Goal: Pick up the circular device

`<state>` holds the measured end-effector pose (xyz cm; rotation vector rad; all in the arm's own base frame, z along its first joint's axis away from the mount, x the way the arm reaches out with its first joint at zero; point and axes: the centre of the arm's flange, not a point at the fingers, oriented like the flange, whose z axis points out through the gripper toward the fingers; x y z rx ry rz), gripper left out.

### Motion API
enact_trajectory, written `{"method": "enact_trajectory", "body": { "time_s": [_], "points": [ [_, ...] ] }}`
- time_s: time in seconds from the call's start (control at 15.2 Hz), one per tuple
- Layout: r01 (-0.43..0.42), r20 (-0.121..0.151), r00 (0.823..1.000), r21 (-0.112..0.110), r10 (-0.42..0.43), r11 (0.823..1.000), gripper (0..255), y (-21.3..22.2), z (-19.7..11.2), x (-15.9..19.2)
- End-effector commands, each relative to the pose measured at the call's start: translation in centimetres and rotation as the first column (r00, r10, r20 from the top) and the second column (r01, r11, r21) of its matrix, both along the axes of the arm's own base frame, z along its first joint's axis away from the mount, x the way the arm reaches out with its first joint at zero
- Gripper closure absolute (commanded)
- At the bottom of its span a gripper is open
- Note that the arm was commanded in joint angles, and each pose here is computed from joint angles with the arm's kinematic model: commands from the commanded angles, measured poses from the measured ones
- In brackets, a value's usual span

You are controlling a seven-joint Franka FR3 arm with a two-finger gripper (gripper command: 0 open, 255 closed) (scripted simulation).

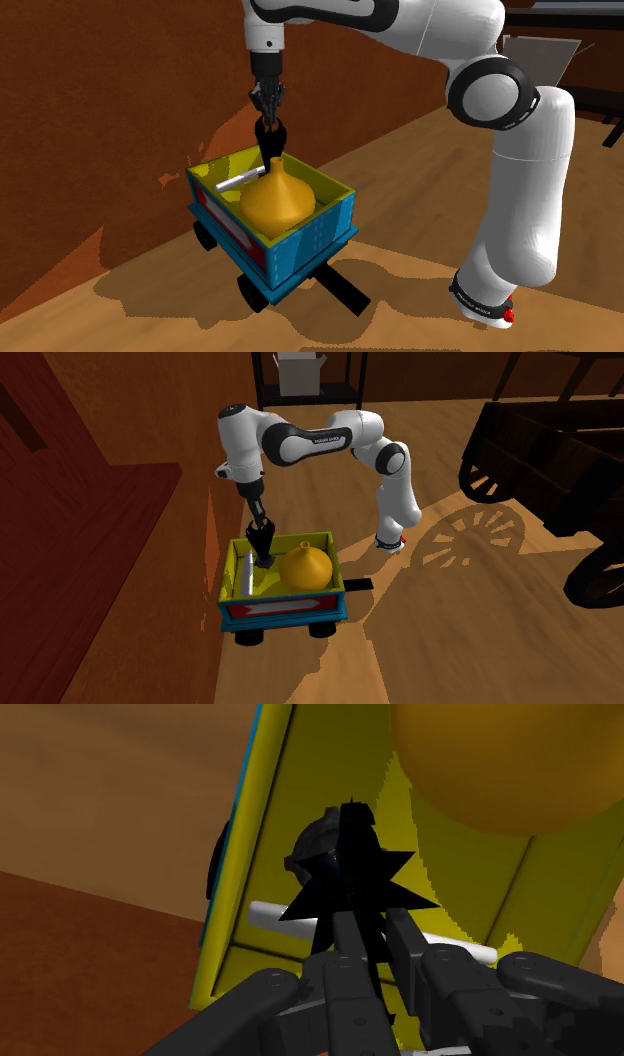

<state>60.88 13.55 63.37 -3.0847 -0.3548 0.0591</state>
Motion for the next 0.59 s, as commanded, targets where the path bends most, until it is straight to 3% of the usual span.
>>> {"method": "enact_trajectory", "body": {
  "time_s": [0.0, 0.53],
  "points": [
    [0.000, 0.000, 1.000, 0.000, 0.000, 1.000, 255, 0.0, 1.1, 0.0],
    [0.000, 0.000, 1.000, 0.000, 0.000, 1.000, 255, 0.0, 4.3, 0.0]
  ]
}}
